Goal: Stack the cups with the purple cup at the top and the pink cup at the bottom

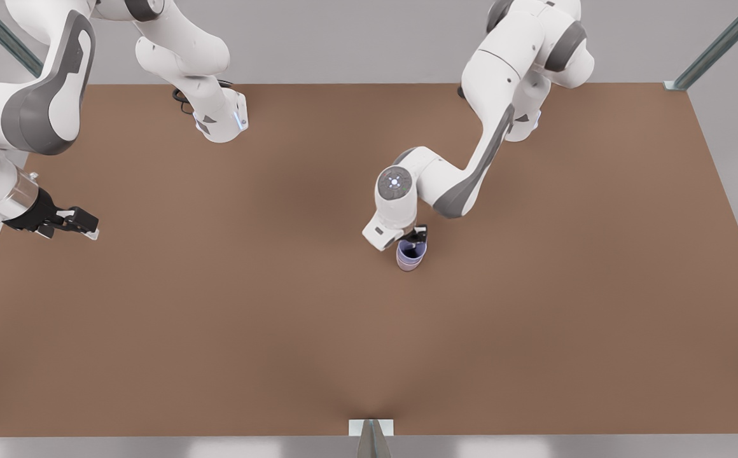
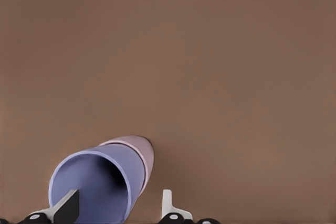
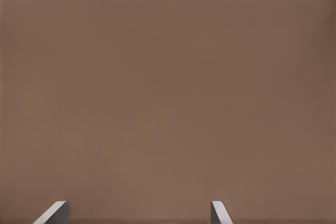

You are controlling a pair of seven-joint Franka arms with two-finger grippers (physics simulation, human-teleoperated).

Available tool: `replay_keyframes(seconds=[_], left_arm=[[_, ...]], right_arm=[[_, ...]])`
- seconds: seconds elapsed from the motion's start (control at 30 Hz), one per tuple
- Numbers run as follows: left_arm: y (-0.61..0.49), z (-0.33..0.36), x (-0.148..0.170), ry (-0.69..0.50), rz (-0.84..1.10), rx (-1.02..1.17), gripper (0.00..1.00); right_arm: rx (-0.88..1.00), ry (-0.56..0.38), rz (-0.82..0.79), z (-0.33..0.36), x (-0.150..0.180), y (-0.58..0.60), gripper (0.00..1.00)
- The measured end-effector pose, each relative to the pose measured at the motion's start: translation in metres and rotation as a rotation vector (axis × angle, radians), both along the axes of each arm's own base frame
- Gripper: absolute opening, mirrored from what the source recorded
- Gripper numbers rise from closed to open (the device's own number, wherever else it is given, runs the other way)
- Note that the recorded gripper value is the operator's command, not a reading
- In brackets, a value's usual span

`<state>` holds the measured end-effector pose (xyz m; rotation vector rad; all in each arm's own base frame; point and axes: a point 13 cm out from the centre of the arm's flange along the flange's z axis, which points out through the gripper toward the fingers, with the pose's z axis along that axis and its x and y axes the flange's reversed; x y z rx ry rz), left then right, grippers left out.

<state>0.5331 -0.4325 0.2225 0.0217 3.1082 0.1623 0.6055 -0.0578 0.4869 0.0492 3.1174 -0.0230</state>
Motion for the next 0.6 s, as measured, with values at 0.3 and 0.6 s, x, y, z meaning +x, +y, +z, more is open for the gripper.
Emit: replay_keyframes(seconds=[0.3,0.6], left_arm=[[0.266,0.139,0.092,0.028,0.353,-0.093,1.0],[0.295,0.25,0.063,0.029,0.065,-0.106,1.0]], right_arm=[[0.0,0.0,-0.001,0.0,0.0,-0.001,1.0],[0.0,0.001,0.001,0.0,0.0,0.0,1.0]])
